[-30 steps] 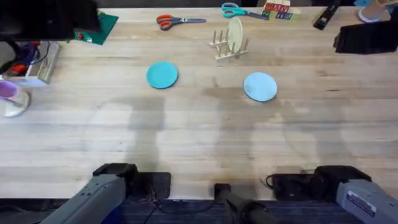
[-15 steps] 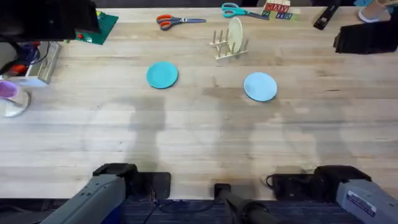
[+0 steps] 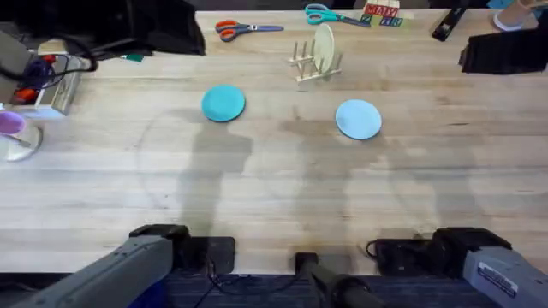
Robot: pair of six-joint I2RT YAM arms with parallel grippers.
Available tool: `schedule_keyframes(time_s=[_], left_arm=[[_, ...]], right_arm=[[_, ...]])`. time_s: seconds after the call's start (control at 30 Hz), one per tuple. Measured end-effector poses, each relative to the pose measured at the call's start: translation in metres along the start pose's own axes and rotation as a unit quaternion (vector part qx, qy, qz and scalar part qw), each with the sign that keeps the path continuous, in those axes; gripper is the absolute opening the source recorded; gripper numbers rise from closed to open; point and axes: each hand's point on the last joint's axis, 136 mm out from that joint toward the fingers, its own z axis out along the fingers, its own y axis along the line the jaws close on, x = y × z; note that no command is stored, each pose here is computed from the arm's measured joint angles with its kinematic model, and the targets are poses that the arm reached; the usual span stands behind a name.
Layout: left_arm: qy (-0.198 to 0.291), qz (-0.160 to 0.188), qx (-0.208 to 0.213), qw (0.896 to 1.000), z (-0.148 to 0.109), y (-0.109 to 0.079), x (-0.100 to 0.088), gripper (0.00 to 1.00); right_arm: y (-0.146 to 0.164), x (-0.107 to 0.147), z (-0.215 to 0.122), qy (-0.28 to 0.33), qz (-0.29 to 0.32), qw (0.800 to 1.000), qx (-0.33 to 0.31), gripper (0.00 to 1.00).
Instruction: Pick up the plates from the table one by one and place each into a slot on the dish rack.
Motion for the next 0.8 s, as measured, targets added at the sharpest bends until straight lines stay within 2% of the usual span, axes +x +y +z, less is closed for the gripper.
schedule_keyframes(time_s=[0.17,0.47,0.8], left_arm=[[0.033,-0.013,0.027,0.999,0.017,-0.005,0.0,0.041],[0.075,0.032,0.074,0.994,0.047,-0.04,0.002,0.042],[0.118,0.049,0.106,0.986,0.097,-0.071,0.001,0.042]], right_arm=[[0.0,0.0,0.0,0.0,0.0,1.0,0.0,0.995],[0.0,0.0,0.0,0.0,0.0,1.0,0.0,0.995],[0.0,0.0,0.0,0.0,0.0,1.0,0.0,0.995]])
